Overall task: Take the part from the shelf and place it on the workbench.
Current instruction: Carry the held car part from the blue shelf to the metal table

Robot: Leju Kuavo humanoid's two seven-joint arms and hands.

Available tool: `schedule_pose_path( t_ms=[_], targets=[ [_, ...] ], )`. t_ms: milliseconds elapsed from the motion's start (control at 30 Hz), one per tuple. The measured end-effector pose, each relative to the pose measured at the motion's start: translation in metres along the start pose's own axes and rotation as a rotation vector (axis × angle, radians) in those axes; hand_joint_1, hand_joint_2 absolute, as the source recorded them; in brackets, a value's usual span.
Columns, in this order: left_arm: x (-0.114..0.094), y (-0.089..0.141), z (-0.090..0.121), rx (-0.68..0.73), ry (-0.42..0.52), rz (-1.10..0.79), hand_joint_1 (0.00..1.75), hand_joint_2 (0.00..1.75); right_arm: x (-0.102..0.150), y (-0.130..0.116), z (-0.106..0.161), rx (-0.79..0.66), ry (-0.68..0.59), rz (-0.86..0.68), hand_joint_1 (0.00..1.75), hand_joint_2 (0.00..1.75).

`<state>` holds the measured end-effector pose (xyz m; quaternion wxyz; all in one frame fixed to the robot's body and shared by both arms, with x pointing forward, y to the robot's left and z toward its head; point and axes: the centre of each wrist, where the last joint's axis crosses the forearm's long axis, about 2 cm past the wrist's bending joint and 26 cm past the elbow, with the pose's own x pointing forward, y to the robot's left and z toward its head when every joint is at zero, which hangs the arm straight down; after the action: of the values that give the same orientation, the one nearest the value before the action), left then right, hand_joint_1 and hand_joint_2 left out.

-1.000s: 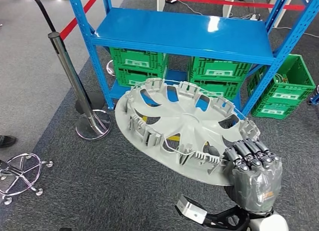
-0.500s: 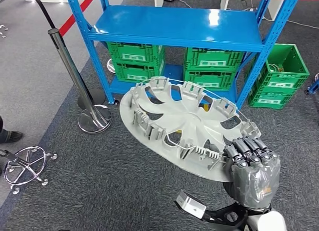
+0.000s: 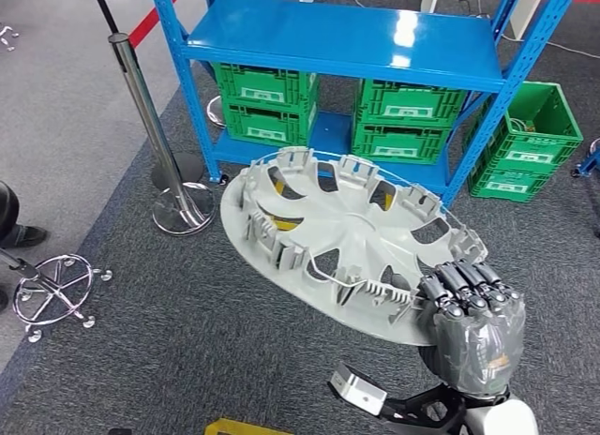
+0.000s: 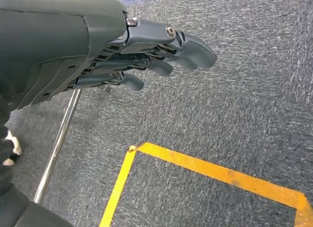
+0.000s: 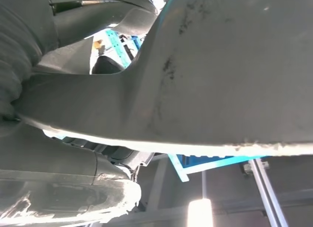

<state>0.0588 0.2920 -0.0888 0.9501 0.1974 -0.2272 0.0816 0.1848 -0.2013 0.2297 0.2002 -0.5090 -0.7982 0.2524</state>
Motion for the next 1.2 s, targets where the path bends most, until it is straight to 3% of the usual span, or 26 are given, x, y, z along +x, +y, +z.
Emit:
schedule_pose_path(
  t_ms=[1200],
  targets=[
    [-0.0045,0.0029,-0.0033,-0.068,-0.072,0.030,0.00,1.75,0.0001,0.0008,0.0006,-0.002,0.004,-0.012,1.75,1.75]
  ],
)
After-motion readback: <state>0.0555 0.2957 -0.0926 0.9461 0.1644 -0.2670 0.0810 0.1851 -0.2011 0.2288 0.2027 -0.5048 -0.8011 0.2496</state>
